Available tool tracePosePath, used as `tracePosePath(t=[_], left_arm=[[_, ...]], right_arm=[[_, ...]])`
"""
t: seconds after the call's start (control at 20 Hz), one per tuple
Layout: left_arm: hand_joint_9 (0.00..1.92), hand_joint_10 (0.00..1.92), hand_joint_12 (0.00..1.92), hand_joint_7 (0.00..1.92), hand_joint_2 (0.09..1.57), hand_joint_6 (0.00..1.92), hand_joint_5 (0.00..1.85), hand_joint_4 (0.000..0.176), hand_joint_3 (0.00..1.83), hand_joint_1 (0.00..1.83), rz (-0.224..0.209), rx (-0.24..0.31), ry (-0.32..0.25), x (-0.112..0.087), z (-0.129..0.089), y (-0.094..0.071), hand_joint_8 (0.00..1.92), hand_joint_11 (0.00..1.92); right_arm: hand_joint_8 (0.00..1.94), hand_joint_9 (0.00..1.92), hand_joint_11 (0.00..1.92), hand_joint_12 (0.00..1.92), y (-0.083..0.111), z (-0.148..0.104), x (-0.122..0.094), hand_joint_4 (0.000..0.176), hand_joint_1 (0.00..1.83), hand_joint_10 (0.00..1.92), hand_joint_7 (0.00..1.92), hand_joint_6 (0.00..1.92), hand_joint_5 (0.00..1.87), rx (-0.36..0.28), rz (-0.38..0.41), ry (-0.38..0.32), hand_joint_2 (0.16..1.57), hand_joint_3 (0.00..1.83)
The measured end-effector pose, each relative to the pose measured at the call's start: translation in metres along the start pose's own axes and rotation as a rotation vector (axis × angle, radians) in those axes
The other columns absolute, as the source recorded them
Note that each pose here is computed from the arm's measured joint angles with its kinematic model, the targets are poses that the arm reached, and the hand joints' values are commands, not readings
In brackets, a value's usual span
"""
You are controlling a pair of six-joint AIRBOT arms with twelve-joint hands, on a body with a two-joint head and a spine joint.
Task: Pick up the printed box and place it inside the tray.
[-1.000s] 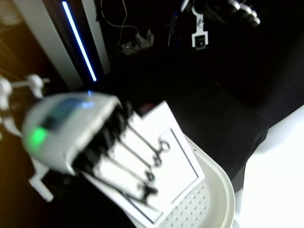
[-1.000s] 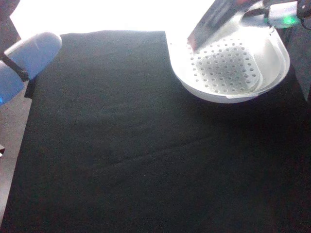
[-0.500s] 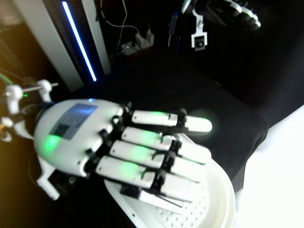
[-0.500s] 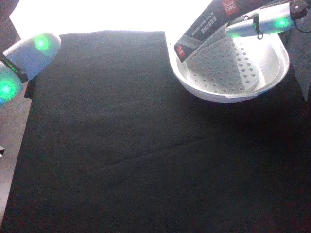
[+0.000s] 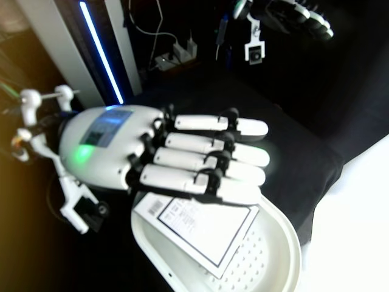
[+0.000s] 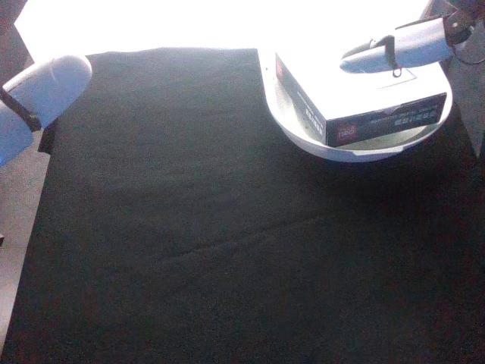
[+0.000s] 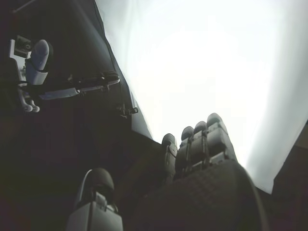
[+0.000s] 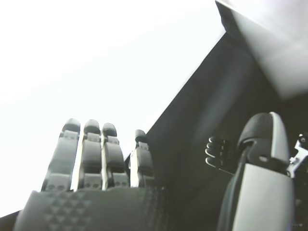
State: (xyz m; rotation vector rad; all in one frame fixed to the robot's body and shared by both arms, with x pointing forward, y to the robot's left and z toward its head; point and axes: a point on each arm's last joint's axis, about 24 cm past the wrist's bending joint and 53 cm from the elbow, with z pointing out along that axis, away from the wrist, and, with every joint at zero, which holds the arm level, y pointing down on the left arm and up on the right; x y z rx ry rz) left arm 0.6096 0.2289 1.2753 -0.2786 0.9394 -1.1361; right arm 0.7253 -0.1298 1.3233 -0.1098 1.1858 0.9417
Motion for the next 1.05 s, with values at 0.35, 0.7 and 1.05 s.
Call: tracePosePath(t=[0.35, 0.7, 1.05], left_arm=[[0.00, 0.00, 0.00, 0.05, 1.08, 0.00, 0.07, 0.108, 0.00, 0.14, -0.002, -0.002, -0.002, 0.000, 0.000, 0.001, 0.00, 0.00], [0.00, 0.00, 0.02, 0.08, 0.99, 0.00, 0.03, 0.152, 0.00, 0.29, 0.010, -0.006, -0.005, -0.003, 0.001, 0.004, 0.00, 0.02], [0.00, 0.00, 0.25, 0.00, 0.92, 0.00, 0.01, 0.167, 0.00, 0.50, 0.057, 0.014, -0.017, -0.020, 0.008, -0.003, 0.00, 0.00]], right_arm=[[0.00, 0.00, 0.00, 0.00, 0.002, -0.002, 0.000, 0.176, 0.67, 0.00, 0.00, 0.00, 0.00, -0.023, 0.052, 0.015, 0.69, 0.00], [0.00, 0.00, 0.00, 0.00, 0.015, -0.011, -0.019, 0.176, 0.68, 0.00, 0.00, 0.00, 0.00, -0.067, 0.052, -0.026, 0.73, 0.01], [0.00, 0.00, 0.06, 0.03, 0.053, -0.028, -0.032, 0.176, 0.68, 0.00, 0.00, 0.00, 0.00, -0.185, 0.053, -0.081, 0.68, 0.00]])
